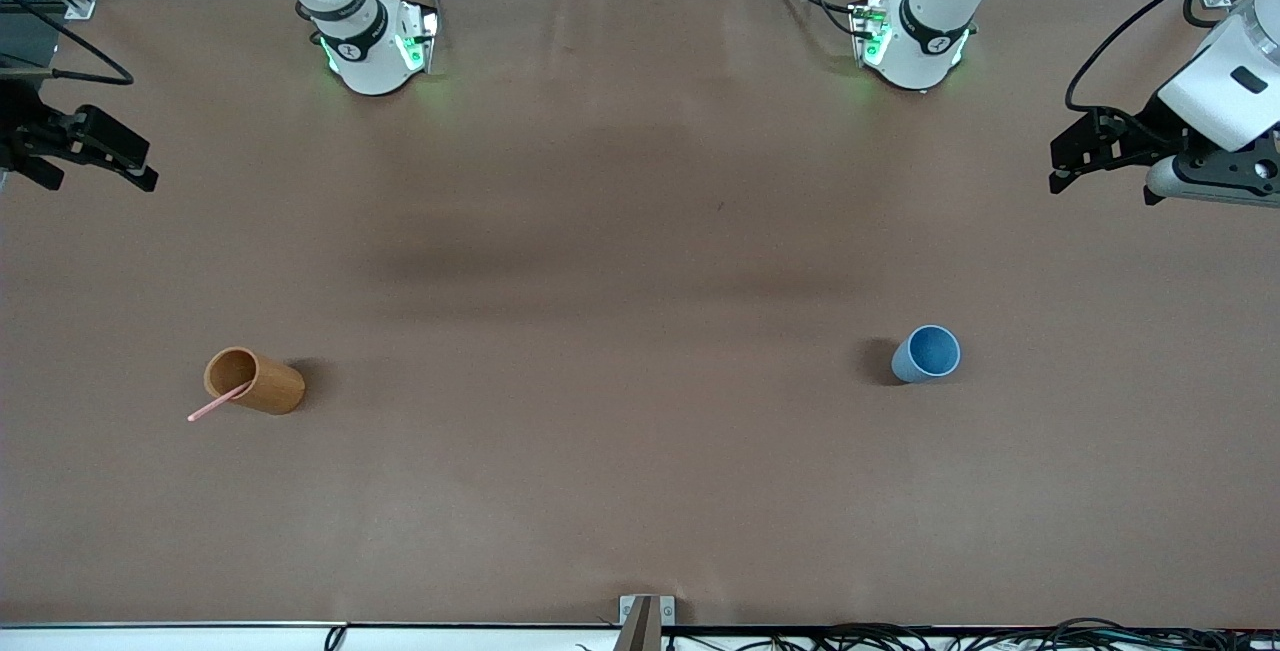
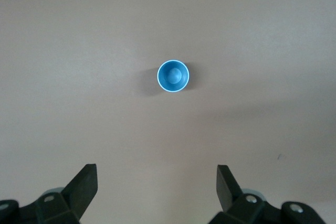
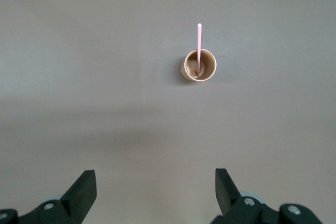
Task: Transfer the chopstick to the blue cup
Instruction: 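Reach the left gripper toward the blue cup, then grasp the blue cup with the left gripper while the right gripper reaches the stick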
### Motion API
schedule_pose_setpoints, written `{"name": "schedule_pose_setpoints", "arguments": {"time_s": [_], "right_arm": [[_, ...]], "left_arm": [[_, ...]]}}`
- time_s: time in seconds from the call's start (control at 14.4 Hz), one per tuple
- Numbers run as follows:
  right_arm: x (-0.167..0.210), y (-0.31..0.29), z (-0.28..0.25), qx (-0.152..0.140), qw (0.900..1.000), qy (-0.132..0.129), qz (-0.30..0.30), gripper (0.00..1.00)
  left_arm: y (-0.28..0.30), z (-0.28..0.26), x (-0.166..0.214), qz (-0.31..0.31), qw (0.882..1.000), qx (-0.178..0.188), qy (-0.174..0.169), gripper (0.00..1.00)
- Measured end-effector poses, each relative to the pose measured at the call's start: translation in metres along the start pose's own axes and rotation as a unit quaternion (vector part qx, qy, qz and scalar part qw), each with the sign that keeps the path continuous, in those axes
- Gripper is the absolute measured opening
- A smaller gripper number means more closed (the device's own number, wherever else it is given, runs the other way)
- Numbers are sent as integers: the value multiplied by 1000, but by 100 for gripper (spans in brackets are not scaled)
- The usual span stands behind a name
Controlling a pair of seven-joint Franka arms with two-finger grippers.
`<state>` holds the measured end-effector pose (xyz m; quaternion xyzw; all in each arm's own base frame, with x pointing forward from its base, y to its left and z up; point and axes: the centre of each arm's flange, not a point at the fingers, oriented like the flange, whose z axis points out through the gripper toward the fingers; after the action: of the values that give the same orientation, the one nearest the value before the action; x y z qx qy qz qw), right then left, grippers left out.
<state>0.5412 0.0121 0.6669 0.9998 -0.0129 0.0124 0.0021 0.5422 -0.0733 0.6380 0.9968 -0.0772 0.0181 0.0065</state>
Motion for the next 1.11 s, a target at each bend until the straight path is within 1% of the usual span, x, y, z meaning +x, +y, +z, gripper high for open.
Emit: {"name": "schedule_pose_setpoints", "arguments": {"time_s": [0.42,0.63,0.7,0.84,0.97,1.11], "right_arm": [[1,-1,2,0,1000,-2,-14,100],[1,0,2,0,1000,-2,-15,100],[1,0,2,0,1000,-2,-15,100],[1,0,2,0,1000,-2,-15,100],[1,0,2,0,1000,-2,-15,100],[1,0,3,0,1000,-3,-15,100]], "left_arm": [[0,0,0,0,1000,0,0,100],[-10,15,7,-10,1000,-1,-13,100],[-20,28,14,-18,1000,-2,-21,100],[-37,72,38,-31,999,-3,-30,100],[-40,136,66,-33,999,-5,-42,100],[-35,204,84,-36,998,-7,-45,100]]}}
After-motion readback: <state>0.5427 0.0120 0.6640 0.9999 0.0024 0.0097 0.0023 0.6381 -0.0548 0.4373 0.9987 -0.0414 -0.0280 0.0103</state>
